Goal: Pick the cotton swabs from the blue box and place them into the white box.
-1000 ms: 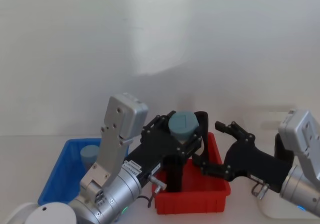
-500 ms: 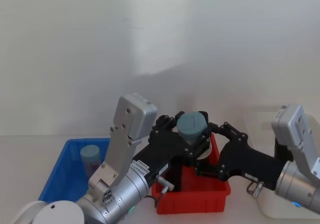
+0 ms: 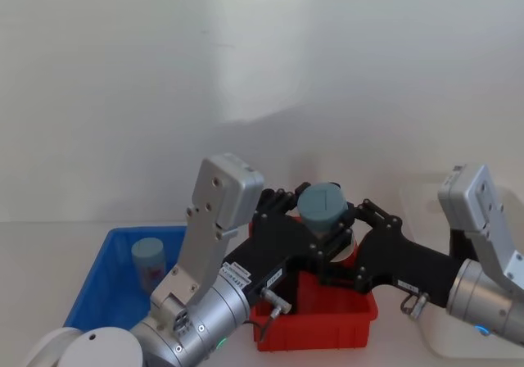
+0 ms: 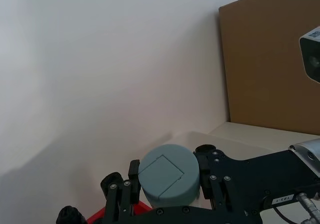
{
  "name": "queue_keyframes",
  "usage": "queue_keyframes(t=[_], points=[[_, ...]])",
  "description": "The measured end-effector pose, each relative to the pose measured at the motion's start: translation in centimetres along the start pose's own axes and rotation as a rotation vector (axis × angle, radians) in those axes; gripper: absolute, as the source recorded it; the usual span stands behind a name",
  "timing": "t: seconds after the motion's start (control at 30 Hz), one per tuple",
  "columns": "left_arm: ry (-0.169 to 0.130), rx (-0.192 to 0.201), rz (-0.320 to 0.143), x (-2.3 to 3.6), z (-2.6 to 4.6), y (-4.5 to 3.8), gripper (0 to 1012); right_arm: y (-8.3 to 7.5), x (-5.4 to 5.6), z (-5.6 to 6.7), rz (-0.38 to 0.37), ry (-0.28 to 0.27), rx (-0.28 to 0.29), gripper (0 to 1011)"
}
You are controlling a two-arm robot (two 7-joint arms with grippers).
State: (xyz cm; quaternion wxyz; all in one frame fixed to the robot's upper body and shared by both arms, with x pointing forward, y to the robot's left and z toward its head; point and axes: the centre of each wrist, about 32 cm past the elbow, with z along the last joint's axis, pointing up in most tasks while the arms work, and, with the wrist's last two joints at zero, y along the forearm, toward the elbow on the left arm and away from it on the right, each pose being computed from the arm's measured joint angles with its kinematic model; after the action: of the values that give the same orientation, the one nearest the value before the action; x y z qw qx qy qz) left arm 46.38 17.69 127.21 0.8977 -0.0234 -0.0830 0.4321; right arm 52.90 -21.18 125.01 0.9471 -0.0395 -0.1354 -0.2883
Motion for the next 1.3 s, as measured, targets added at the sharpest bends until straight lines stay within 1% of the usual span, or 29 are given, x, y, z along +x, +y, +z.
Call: queue_keyframes(t=[0.4,0.43,0.5,0.57,0.63,0.77,0.8,0.9,1.23,1.27,1.3], points=[[0.001,-0.005,-0.020,-0.10,-0.01,-0.06,689,0.56,0.15,0.18,0.019,0.028,-0.003,1000],[0.002,-0.005,-0.021,-0.11,-0.01,-0.06,689,0.60,0.16,0.21,0.021,0.030,-0.003,968],[0.002,-0.006,-0.023,-0.12,-0.02,-0.06,689,0.64,0.17,0.22,0.022,0.032,-0.004,945],[0.002,-0.006,-0.024,-0.13,-0.02,-0.06,689,0.67,0.20,0.24,0.024,0.034,-0.004,882],[0.003,-0.006,-0.024,-0.13,-0.02,-0.06,689,0.70,0.20,0.23,0.025,0.036,-0.004,849],[0.003,-0.007,-0.027,-0.15,-0.03,-0.06,689,0.78,0.21,0.28,0.028,0.039,-0.004,732],[0.003,-0.007,-0.027,-0.16,-0.03,-0.06,689,0.79,0.21,0.27,0.028,0.039,-0.004,684],[0.004,-0.007,-0.028,-0.16,-0.03,-0.06,689,0.81,0.22,0.28,0.029,0.041,-0.005,625],[0.004,-0.008,-0.030,-0.18,-0.02,-0.05,689,0.87,0.24,0.30,0.031,0.044,-0.005,624],[0.005,-0.008,-0.030,-0.18,-0.02,-0.05,698,0.87,0.24,0.30,0.031,0.044,-0.005,624],[0.005,-0.008,-0.031,-0.20,-0.02,-0.06,732,0.88,0.23,0.30,0.031,0.044,-0.005,624]])
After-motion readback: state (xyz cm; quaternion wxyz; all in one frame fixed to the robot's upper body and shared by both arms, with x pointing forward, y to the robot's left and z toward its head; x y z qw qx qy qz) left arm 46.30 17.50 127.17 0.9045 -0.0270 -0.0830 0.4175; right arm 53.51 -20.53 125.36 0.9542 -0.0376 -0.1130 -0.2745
